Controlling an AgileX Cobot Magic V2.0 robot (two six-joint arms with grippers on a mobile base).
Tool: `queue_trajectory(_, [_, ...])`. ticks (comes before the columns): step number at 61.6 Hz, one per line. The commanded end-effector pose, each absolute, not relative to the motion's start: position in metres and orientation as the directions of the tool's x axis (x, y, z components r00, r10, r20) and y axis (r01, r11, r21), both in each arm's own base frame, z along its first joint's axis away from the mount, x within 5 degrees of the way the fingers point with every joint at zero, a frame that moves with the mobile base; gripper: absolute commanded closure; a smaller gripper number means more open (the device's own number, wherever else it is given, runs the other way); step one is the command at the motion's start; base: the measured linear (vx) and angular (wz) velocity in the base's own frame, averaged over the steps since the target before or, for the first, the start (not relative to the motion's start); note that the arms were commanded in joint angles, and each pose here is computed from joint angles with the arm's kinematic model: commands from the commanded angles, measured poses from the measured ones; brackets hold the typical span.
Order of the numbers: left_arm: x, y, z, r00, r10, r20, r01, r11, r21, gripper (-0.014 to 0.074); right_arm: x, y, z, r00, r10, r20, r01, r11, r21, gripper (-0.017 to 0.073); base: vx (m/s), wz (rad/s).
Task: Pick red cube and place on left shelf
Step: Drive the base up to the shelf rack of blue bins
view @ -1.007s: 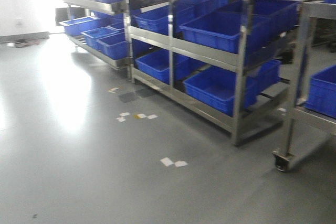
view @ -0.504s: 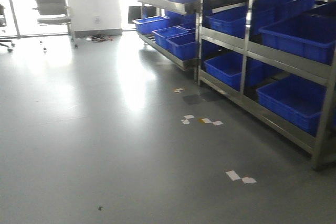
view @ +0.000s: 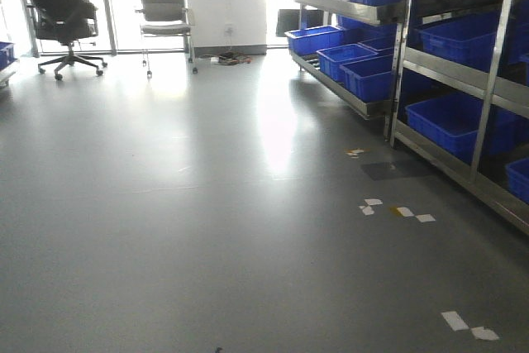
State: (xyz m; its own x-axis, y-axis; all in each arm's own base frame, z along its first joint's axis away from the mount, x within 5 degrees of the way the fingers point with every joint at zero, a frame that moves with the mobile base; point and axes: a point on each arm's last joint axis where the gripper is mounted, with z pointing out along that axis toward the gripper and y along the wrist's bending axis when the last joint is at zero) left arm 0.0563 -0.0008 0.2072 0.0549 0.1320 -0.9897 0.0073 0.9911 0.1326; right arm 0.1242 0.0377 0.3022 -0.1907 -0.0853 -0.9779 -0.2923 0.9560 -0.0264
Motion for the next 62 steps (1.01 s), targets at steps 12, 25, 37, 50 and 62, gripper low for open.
queue_trajectory(12, [0.0566, -0.0011, 0.2080, 0.124, 0.126, -0.984, 0.004, 0.992, 0.128, 0.0488, 0.1246, 0.0375, 0.3187, -0.080, -0.075, -0.994, -0.291, 0.955, -0.049, 0.0502, 0.34, 0.16])
queue_trajectory(25, [0.0566, -0.0011, 0.2080, 0.124, 0.126, -0.984, 0.004, 0.992, 0.128, 0.0488, 0.1246, 0.0375, 0.3187, -0.080, -0.075, -0.994, -0.291, 0.955, -0.049, 0.0502, 0.39, 0.14])
queue_trajectory(37, [0.0566, -0.0011, 0.2080, 0.124, 0.126, -0.984, 0.004, 0.992, 0.128, 0.0488, 0.1245, 0.0375, 0.3186, -0.081, -0.075, -0.994, -0.291, 0.955, -0.049, 0.0502, 0.43, 0.17])
queue_trajectory(50, [0.0566, -0.0011, 0.2080, 0.124, 0.126, -0.984, 0.004, 0.992, 0.128, 0.0488, 0.1245, 0.0375, 0.3186, -0.081, -0.075, -0.994, -0.291, 0.955, -0.049, 0.0502, 0.46, 0.23])
queue_trajectory(62, [0.0566, -0.0011, 0.2080, 0.124, 0.126, -0.984, 0.004, 0.992, 0.128, 0.0488, 0.1245, 0.0375, 0.3186, -0.081, -0.075, -0.994, -0.291, 0.955, -0.049, 0.0502, 0.47, 0.26])
